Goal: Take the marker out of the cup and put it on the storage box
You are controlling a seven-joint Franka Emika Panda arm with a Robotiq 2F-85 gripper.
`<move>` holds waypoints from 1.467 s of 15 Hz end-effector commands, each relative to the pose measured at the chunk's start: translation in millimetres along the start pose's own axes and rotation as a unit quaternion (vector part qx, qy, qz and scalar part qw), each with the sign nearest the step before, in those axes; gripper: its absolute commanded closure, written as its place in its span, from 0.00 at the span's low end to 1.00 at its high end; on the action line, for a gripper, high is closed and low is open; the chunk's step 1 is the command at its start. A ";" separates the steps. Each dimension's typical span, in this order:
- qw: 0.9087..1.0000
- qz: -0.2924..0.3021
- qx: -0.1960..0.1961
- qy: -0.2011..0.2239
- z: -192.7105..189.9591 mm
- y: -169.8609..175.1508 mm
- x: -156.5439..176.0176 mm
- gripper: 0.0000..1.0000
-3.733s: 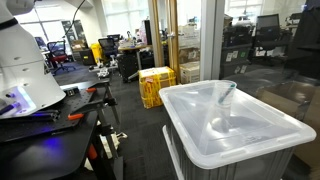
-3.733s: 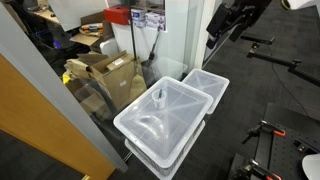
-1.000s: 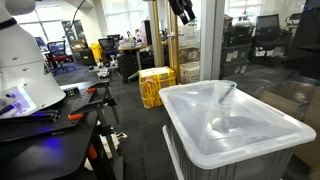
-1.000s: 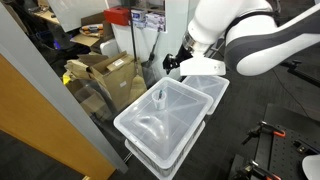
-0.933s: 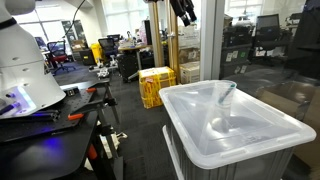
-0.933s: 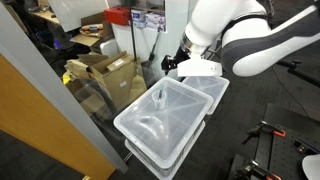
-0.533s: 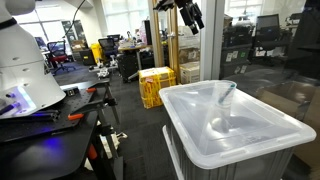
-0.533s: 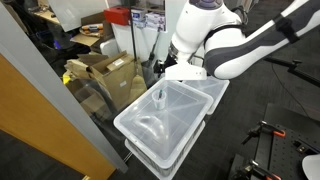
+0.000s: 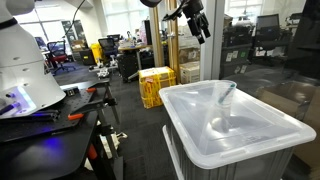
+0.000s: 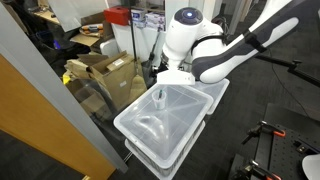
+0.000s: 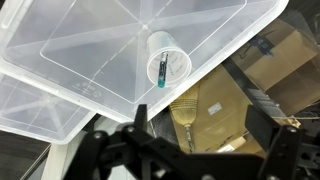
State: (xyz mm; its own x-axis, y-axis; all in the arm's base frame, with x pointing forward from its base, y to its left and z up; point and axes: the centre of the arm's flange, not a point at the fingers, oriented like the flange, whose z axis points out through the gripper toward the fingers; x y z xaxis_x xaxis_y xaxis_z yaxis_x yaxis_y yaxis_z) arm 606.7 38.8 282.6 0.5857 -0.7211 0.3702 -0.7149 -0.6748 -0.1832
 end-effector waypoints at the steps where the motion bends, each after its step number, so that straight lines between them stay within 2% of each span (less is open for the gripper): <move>1: 0.999 0.022 -0.024 0.002 21.0 -12.3 -3.6 0.00; 6: 0.997 0.044 -0.064 0.016 43.7 -19.3 -9.6 0.00; 11: 0.994 0.052 -0.088 0.043 62.4 -27.3 0.7 0.00; 15: 0.993 0.063 -0.099 0.031 81.8 -31.1 7.2 0.00; 22: 0.993 0.081 -0.088 -0.002 114.3 -33.2 24.2 0.00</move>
State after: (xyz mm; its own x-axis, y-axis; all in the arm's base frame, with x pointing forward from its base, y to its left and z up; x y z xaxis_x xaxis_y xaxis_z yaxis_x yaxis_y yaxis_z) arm 667.0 34.1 197.8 0.4571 -0.8151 0.3558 -0.8544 -0.5136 -0.0791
